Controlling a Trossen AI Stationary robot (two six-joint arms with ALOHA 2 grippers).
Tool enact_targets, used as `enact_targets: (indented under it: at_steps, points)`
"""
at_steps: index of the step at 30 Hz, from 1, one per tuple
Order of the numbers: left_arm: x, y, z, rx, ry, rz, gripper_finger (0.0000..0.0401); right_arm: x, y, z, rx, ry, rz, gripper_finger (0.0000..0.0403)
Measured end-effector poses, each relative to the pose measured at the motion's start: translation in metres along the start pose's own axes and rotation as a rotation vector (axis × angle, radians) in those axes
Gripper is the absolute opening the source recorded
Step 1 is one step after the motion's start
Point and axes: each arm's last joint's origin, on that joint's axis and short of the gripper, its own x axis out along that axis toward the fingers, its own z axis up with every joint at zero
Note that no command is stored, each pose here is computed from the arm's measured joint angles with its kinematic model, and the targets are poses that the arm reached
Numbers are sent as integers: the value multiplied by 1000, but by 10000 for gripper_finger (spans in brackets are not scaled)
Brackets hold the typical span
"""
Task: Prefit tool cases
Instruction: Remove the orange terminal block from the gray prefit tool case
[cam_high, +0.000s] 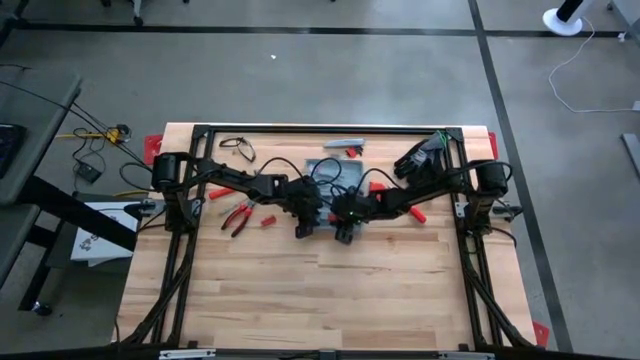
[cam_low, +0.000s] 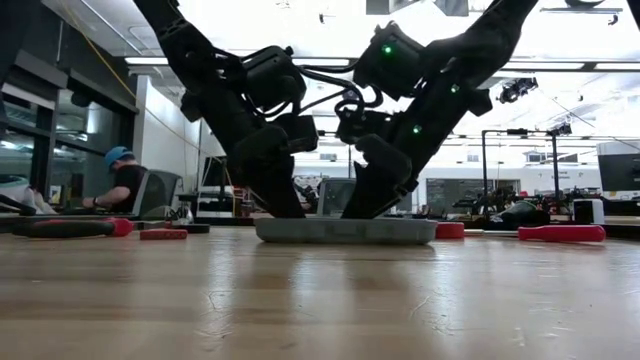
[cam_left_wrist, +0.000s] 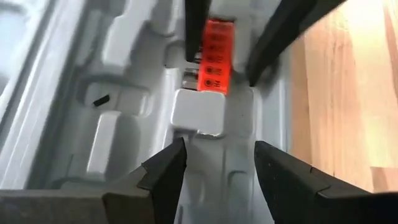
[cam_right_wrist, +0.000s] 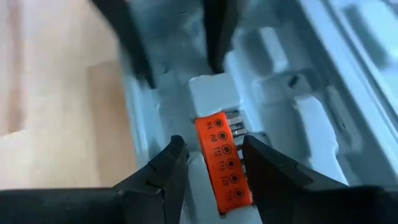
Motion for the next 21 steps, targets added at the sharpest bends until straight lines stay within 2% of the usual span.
enact_targets:
  at_steps: [4, 11, 16, 19, 21]
  points:
    - [0, 0, 0, 2, -1, -11, 185, 1, -8, 3, 19, -24, -36, 150]
    - [0, -1, 0, 4, 3, -16, 185, 2, -13, 2, 6, 3, -7, 150]
    - [-12, -1, 3, -10, -9, -18, 185, -2, -15, 7, 288, -6, 61, 150]
    - [-24, -2, 10, 10, -47, -7, 185, -6, -14, 14, 367, -56, 119, 149]
    - [-30, -2, 13, 23, -72, -1, 185, -13, -13, 23, 375, -126, 149, 149]
